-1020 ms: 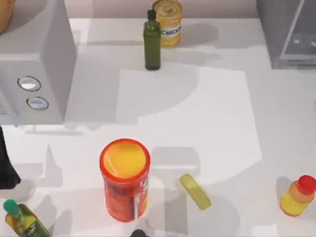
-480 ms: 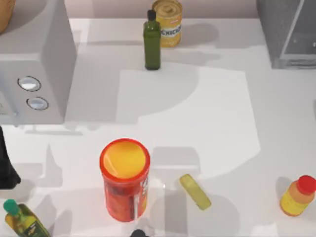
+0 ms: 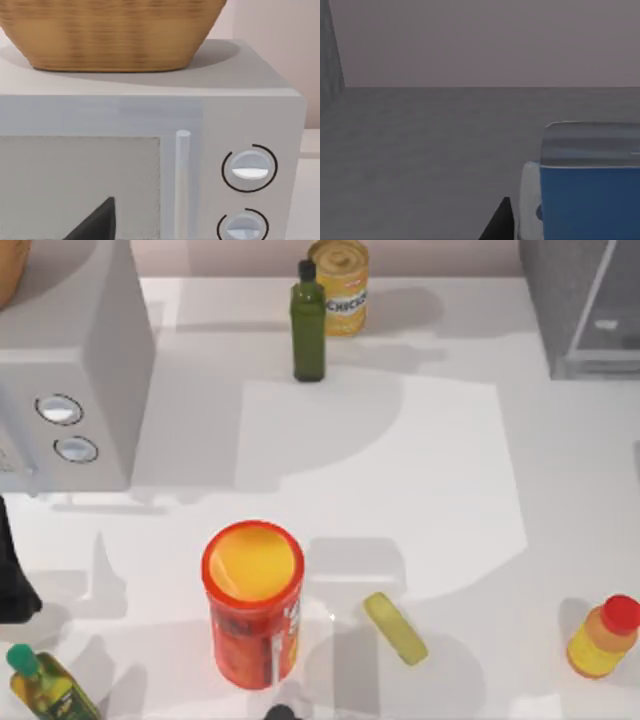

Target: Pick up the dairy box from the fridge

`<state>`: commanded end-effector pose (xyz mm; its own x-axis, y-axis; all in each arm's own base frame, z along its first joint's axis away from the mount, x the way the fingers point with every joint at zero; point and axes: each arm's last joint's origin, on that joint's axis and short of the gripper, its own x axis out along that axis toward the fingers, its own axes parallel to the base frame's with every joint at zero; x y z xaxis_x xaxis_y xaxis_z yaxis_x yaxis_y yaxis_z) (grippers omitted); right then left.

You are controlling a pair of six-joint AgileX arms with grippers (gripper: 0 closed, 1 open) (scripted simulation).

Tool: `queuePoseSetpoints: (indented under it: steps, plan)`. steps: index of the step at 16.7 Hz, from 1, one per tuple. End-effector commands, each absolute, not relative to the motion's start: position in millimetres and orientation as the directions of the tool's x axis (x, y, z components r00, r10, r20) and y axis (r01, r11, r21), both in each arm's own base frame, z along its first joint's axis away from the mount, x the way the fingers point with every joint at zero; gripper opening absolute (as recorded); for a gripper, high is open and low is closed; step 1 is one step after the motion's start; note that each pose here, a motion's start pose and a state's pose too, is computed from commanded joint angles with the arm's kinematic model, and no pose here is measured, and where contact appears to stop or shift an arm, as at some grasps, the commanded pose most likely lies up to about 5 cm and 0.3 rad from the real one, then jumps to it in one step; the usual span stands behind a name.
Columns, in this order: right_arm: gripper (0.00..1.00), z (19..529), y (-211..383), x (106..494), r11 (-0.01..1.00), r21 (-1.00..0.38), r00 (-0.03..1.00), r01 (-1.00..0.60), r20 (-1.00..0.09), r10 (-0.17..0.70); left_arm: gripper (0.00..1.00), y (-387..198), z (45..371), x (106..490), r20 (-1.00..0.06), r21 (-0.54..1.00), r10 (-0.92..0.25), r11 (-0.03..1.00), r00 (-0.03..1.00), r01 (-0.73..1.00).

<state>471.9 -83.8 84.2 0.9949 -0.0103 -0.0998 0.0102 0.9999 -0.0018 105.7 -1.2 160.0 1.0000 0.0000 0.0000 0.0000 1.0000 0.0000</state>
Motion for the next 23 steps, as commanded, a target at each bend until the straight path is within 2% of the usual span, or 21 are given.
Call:
queuePoseSetpoints:
  steps: [3,4,13,20,23]
  plan:
    - [0.02,84.2,-83.8,471.9,1.000,-0.002,0.995,0.010,-0.100,-0.010,1.00,-1.2,160.0,105.7,0.000,0.000,0.000,1.000,1.000,0.000]
    - [0.00,84.2,-83.8,471.9,1.000,-0.002,0.995,0.010,-0.100,-0.010,1.00,-1.2,160.0,105.7,0.000,0.000,0.000,1.000,1.000,0.000]
    - [0.00,86.3,-84.9,471.8,1.000,-0.001,0.995,0.011,-0.097,-0.012,1.00,-1.2,160.0,105.7,0.000,0.000,0.000,1.000,1.000,0.000]
    - [0.00,133.1,-85.7,471.2,1.000,0.000,0.995,0.015,-0.102,-0.015,1.00,-1.2,160.0,105.7,0.000,0.000,0.000,1.000,1.000,0.000]
    - [0.00,134.8,-85.3,471.5,1.000,-0.001,0.995,0.013,-0.099,-0.013,1.00,-1.2,160.0,105.7,0.000,0.000,0.000,1.000,1.000,0.000]
